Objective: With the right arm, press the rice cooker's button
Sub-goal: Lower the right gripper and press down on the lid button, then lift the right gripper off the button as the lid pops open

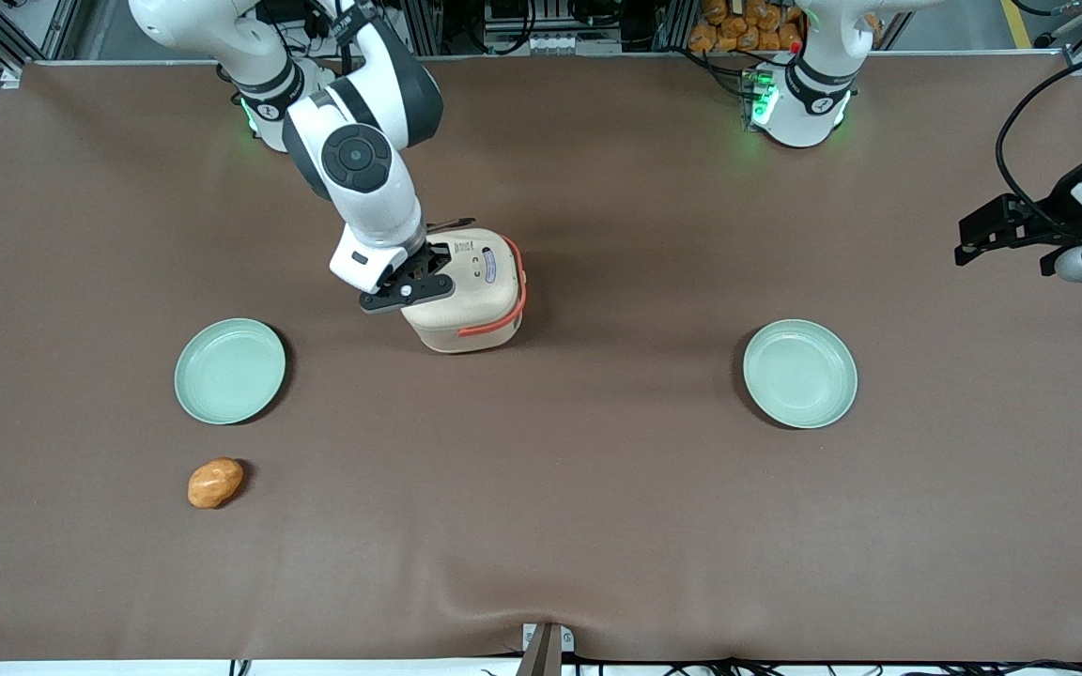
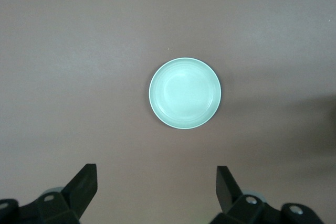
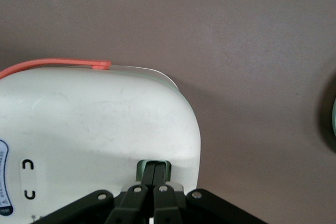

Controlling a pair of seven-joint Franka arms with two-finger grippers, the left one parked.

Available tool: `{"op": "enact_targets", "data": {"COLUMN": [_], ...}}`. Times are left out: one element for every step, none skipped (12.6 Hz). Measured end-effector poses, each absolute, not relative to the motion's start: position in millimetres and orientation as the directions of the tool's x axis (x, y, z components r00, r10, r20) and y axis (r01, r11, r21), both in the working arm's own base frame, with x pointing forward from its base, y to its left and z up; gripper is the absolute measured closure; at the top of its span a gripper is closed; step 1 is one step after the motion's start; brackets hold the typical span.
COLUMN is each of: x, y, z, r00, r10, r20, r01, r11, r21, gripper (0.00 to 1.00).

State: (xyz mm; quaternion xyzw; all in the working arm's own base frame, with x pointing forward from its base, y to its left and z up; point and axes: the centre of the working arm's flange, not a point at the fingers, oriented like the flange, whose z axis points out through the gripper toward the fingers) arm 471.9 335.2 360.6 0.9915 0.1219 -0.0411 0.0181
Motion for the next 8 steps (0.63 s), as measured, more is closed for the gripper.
{"op": "enact_targets", "data": {"x": [472,472,472,474,479,485,493,501], "y": [335,335,334,334,336,336,333,325], "z": [361,361,364,374,397,428,464,499], "r00": [0.967,0.968,0.968,0.966,0.964,0.963,0.965,0.97], "r10": [0.239,0.237,0.233,0.228,0.221,0.213,0.203,0.189], "r20": [-0.085,-0.086,-0.094,-0.117,-0.15,-0.165,-0.164,-0.155], "r01": [0.241,0.239,0.237,0.234,0.23,0.223,0.212,0.196], "r11": [-0.97,-0.971,-0.971,-0.972,-0.972,-0.974,-0.976,-0.98], "r21": [0.025,0.026,0.028,0.036,0.043,0.045,0.041,0.035], "gripper": [0.99,0.99,0.99,0.99,0.99,0.99,0.92,0.83]}}
